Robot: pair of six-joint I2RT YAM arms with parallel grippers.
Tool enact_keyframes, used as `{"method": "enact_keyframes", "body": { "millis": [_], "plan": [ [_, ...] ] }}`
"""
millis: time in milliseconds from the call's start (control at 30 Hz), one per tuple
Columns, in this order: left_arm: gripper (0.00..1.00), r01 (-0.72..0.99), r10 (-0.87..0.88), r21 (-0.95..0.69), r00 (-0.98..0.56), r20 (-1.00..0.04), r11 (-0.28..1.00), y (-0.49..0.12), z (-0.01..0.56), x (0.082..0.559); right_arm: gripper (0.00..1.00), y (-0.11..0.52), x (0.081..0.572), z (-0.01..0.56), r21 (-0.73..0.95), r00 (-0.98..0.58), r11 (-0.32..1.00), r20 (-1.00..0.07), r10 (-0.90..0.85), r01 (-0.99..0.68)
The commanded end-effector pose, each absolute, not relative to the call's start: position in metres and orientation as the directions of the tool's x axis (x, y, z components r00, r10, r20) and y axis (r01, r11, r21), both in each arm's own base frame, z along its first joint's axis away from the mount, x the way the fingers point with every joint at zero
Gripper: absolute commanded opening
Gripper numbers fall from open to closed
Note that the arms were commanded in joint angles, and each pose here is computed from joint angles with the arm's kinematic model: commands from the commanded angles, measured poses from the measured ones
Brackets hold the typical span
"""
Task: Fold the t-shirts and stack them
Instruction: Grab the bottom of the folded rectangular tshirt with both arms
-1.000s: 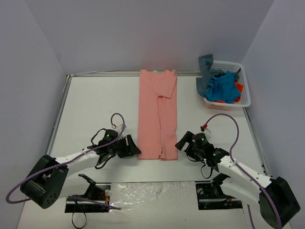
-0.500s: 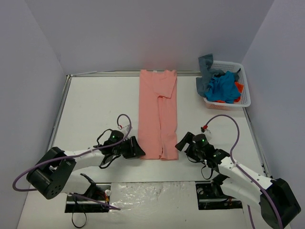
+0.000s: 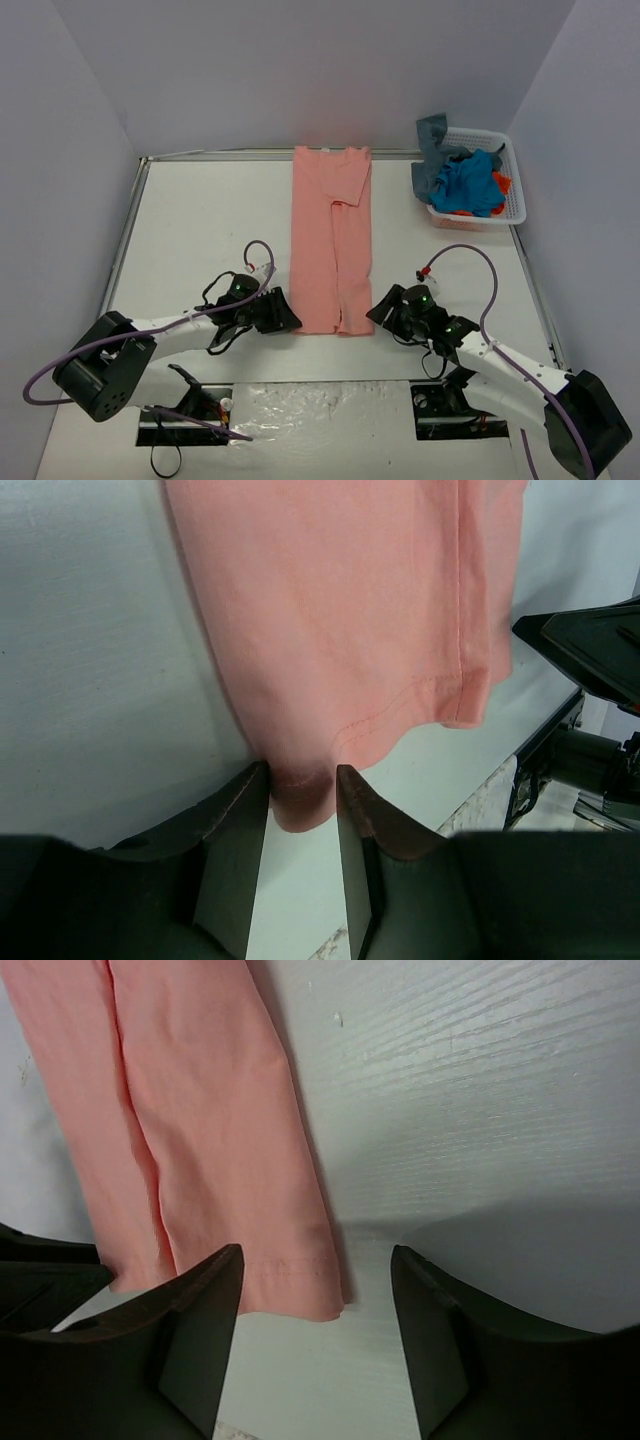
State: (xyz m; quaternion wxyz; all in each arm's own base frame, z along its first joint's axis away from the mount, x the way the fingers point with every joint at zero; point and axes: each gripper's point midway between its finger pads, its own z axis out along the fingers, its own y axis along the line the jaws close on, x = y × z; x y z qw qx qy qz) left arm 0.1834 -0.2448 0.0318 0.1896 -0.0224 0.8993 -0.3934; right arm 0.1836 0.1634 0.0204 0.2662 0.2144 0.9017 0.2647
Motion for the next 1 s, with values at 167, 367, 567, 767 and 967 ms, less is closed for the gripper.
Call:
{"method": "enact_keyframes", "body": {
  "millis": [167,367,567,767,967],
  "plan": [
    [0.32,0.075,-0.156,-0.645,-0.943,-0.293,0.760,-0.229,0.007,0.170,0.42,0.174,0.176,0.001,0.602,-0.793,0.756,-0.317,0.521,0.256],
    [0.31,0.073,-0.158,-0.650,-0.944,-0.290,0.757,-0.231,0.007,0.172,0.38,0.182,0.173,-0.010,0.585,-0.814,0.769,-0.298,0.499,0.257],
    [0.30,0.068,-0.154,-0.647,-0.948,-0.279,0.759,-0.229,0.006,0.168,0.38,0.185,0.167,-0.008,0.582,-0.824,0.773,-0.289,0.488,0.253],
    [0.30,0.072,-0.148,-0.637,-0.947,-0.286,0.768,-0.226,0.008,0.167,0.37,0.177,0.153,-0.005,0.552,-0.827,0.790,-0.289,0.482,0.268],
    [0.27,0.076,-0.150,-0.637,-0.944,-0.292,0.767,-0.227,0.011,0.169,0.35,0.172,0.150,0.000,0.548,-0.819,0.793,-0.306,0.485,0.265]
  ]
}}
